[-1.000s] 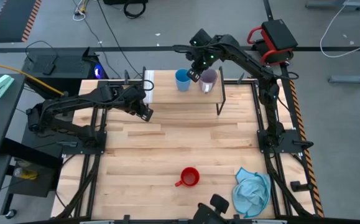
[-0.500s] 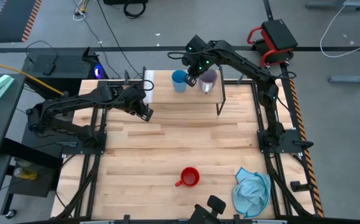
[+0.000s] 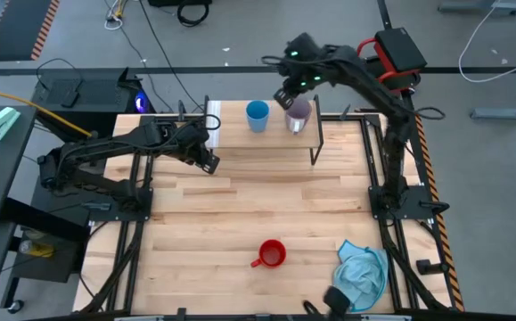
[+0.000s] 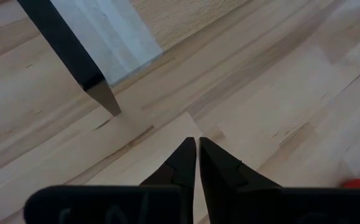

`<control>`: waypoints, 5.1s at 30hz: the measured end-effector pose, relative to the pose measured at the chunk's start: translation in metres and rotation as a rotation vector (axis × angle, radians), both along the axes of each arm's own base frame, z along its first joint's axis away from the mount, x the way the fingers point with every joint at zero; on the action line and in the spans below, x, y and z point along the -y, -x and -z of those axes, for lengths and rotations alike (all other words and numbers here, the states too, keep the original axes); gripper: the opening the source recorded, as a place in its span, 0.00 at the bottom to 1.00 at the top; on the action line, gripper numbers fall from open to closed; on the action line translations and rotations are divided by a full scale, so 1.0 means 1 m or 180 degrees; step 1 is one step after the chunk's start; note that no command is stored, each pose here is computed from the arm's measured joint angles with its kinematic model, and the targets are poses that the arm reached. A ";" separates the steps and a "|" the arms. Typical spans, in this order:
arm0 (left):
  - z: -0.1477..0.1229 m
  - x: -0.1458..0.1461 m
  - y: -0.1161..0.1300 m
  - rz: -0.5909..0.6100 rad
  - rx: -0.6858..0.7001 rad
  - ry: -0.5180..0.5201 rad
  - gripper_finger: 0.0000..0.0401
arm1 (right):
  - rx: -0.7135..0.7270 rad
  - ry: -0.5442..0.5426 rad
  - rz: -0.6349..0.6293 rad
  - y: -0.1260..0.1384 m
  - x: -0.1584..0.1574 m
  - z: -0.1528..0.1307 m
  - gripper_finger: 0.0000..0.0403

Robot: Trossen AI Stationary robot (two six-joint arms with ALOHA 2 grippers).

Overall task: Stack small to large cups/mugs on shelf
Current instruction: Put the red cup on the shelf

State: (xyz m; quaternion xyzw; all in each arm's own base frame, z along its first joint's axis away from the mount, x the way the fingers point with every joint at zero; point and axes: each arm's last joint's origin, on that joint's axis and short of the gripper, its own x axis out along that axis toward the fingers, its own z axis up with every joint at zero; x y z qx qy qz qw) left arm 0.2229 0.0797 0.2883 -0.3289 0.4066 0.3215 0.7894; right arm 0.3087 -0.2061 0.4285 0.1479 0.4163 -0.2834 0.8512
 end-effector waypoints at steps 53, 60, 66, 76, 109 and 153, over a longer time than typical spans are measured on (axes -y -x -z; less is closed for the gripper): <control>-0.017 0.099 -0.040 0.1038 0.1084 0.0464 0.10 | 0.0624 -0.0836 0.0382 0.148 -0.295 0.158 0.02; 0.010 0.123 -0.057 0.1105 0.0729 0.0644 0.10 | 0.0651 -0.1180 0.0176 0.146 -0.303 0.175 0.02; 0.019 0.133 -0.063 0.1134 0.0643 0.0846 0.10 | 0.0653 -0.1353 -0.0335 0.137 -0.330 0.195 0.02; 0.020 0.145 -0.060 0.1278 0.0607 0.0908 0.09 | 0.0634 -0.1463 -0.0834 0.113 -0.370 0.258 0.02; 0.062 0.178 -0.070 0.1916 -0.0007 0.0885 0.11 | 0.0657 -0.1506 -0.1016 0.003 -0.379 0.295 0.00; 0.063 0.162 -0.066 0.2113 -0.0241 0.1019 0.11 | 0.0909 -0.1421 -0.0963 -0.043 -0.330 0.277 0.00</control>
